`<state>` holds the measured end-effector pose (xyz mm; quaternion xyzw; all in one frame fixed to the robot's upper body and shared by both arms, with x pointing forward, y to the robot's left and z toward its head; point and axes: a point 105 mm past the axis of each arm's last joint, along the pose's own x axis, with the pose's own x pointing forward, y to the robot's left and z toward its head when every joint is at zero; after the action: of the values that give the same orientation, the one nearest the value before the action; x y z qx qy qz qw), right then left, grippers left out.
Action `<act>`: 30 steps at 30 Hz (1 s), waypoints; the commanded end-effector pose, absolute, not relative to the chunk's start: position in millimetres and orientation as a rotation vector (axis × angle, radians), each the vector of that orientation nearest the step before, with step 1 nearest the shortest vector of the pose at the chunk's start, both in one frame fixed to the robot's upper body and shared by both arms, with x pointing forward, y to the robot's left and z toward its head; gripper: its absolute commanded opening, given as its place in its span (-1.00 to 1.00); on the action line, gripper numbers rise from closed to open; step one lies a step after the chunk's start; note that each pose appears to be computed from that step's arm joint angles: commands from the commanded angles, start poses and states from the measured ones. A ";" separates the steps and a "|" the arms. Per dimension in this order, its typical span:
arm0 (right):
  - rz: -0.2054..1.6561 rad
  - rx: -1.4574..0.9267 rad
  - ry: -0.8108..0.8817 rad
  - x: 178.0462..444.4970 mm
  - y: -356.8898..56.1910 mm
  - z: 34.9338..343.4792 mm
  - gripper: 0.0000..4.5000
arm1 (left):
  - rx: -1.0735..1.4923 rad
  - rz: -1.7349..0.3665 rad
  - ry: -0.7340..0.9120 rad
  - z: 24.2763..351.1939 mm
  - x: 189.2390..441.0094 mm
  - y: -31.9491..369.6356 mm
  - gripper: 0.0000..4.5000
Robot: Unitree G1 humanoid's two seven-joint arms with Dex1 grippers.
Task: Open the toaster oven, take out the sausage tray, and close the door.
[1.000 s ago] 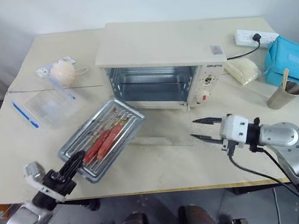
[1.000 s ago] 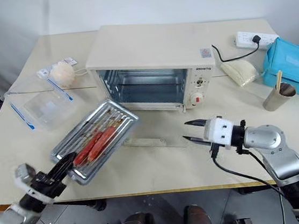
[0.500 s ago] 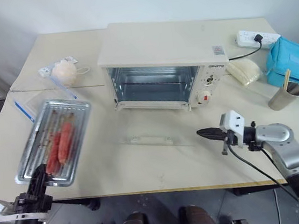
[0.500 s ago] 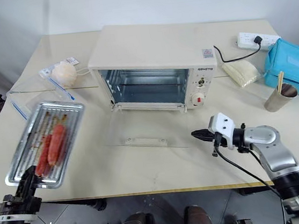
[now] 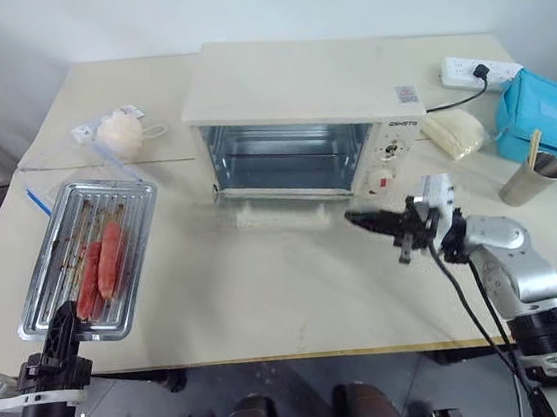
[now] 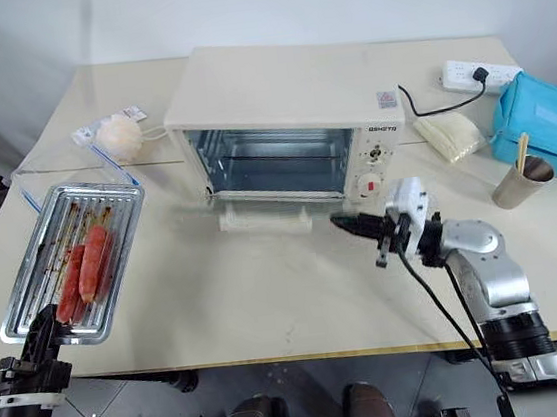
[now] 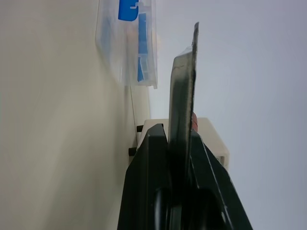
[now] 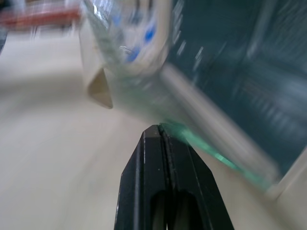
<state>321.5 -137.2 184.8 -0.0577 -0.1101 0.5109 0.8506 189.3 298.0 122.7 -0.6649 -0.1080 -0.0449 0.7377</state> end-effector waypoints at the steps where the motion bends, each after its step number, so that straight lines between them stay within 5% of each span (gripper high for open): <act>1: 0.988 -0.025 -0.387 327.1 -139.1 229.5 -0.99 | -1.420 -0.152 -0.247 136.3 183.8 294.0 -1.00; 8: 1.073 0.015 -0.364 312.4 -133.6 242.1 -0.99 | -1.379 -0.232 -0.160 138.6 184.2 277.5 -1.00; 10: 1.121 -0.041 -0.312 297.4 -140.8 232.6 -0.83 | -1.364 -0.279 -0.137 141.3 184.2 268.8 -1.00; 22: 1.072 -0.289 -0.143 236.4 -185.9 177.9 0.97 | -1.274 -0.578 0.334 122.2 204.3 222.0 -1.00; 30: 1.009 -0.345 -0.138 214.2 -194.4 170.1 0.99 | -1.173 -0.828 0.631 124.4 239.5 186.4 -1.00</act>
<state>220.2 -196.3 161.1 -0.1532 -0.0521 0.4793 0.8626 238.9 193.0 121.1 -0.5228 0.2754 -0.3466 0.7285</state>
